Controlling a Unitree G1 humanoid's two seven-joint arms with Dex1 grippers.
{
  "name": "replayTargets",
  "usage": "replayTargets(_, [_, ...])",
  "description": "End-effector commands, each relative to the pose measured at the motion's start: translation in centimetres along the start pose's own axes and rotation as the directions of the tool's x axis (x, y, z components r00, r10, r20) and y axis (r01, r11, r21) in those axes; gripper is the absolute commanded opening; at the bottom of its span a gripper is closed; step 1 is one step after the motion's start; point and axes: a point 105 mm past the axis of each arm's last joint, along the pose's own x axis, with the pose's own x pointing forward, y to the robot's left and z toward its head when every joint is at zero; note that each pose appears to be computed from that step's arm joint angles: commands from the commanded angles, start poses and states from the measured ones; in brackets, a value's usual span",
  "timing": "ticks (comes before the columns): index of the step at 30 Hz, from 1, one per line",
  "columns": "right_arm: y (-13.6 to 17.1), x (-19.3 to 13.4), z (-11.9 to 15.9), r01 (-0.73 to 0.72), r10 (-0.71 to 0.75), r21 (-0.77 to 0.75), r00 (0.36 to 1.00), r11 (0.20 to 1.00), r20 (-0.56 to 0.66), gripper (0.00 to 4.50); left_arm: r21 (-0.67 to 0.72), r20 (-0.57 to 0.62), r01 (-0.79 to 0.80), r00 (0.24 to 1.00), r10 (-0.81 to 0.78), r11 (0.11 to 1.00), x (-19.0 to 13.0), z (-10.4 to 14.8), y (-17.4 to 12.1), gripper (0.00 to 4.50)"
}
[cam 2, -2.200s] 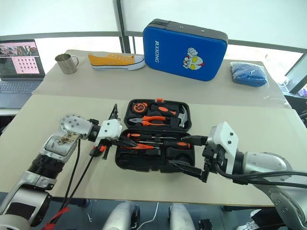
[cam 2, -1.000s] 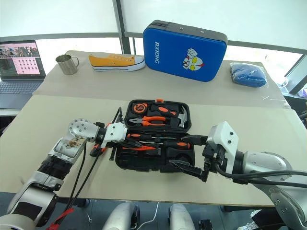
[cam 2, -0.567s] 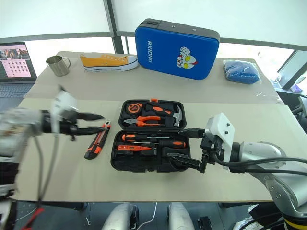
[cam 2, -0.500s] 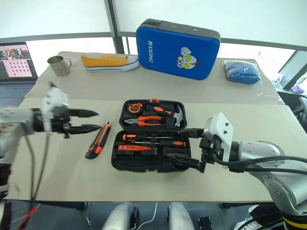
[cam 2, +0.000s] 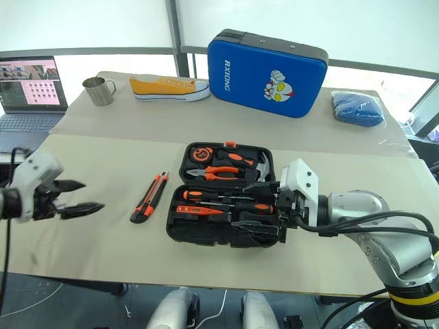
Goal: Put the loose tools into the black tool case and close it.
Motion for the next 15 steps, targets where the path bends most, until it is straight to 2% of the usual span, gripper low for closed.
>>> replayTargets(1, [0.3, -0.2, 0.9, 0.019, -0.018, -0.059, 1.000, 0.998, 0.024, 4.50, -0.068, -0.074, 0.018, 0.997, -0.023, 0.998, 1.8, 0.8, -1.5, 4.47])
replayTargets(4, [0.6, -0.2, 0.7, 0.028, -0.027, -0.056, 0.999, 0.998, 0.021, 4.50, -0.091, -0.133, 0.008, 0.991, -0.020, 0.996, 3.4, 1.7, -2.2, 4.47])
replayTargets(8, [0.6, -0.3, 0.6, 0.045, -0.044, -0.053, 0.999, 0.998, 0.020, 4.50, -0.085, -0.233, -0.034, 0.972, 0.013, 0.996, 4.6, 0.9, -2.1, 4.47])
replayTargets(12, [0.7, -0.5, 0.6, 0.068, -0.067, -0.044, 0.997, 0.997, 0.025, 4.50, -0.064, -0.284, -0.090, 0.956, 0.068, 0.994, 6.5, -0.3, -1.0, 4.47])
replayTargets(15, [0.8, -0.7, 0.4, 0.081, -0.081, -0.036, 0.996, 0.996, 0.023, 4.50, -0.069, -0.299, -0.073, 0.953, 0.049, 0.995, 7.7, -0.7, -1.3, 4.47])
